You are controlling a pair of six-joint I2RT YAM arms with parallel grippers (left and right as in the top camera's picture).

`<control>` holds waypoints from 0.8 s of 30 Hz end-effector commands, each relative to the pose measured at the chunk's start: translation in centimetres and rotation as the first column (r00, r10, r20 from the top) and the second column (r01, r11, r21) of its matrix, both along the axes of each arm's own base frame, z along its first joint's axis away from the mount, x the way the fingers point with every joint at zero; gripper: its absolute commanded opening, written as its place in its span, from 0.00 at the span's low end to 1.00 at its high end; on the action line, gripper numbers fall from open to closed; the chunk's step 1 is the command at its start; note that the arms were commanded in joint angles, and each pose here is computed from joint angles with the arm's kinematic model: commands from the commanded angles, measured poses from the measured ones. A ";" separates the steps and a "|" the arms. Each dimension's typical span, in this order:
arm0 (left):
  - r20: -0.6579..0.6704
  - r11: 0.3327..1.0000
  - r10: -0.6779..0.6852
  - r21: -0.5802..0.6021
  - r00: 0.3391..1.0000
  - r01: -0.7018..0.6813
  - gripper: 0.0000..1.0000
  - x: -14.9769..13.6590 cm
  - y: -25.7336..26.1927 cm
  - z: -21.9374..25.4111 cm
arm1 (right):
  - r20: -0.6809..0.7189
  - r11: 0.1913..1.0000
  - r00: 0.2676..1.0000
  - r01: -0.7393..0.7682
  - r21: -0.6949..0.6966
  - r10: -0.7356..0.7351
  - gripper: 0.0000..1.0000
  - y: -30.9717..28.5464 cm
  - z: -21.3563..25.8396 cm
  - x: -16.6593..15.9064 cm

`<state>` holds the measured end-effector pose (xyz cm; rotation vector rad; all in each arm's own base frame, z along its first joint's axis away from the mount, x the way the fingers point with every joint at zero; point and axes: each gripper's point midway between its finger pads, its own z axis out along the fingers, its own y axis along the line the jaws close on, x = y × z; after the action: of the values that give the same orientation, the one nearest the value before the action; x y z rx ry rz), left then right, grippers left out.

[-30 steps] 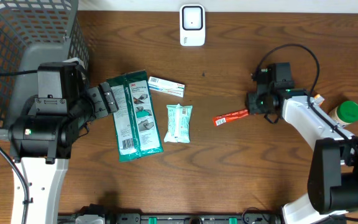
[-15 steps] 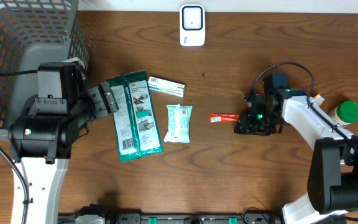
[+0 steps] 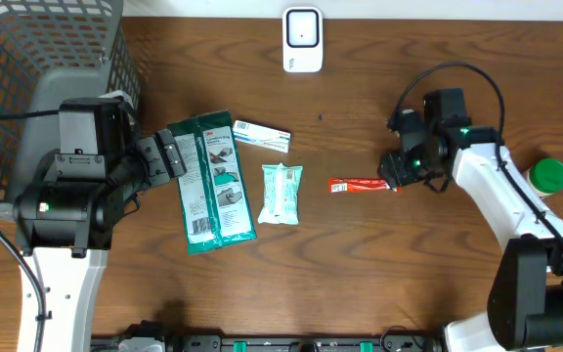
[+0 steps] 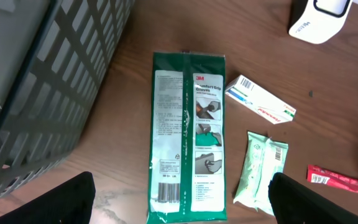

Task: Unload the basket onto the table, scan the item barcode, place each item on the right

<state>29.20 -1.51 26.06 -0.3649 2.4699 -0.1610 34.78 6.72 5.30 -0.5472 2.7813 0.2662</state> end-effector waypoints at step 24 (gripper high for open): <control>0.007 1.000 -0.009 0.019 1.000 0.009 0.90 0.1 0.2 0.3 | 0.223 0.972 0.959 -0.206 0.113 0.177 0.47 3.0 -3.9 0.3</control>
<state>29.21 -1.51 26.06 -0.3648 2.4695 -0.1611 34.41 9.23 0.97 -0.7955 2.5133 0.3799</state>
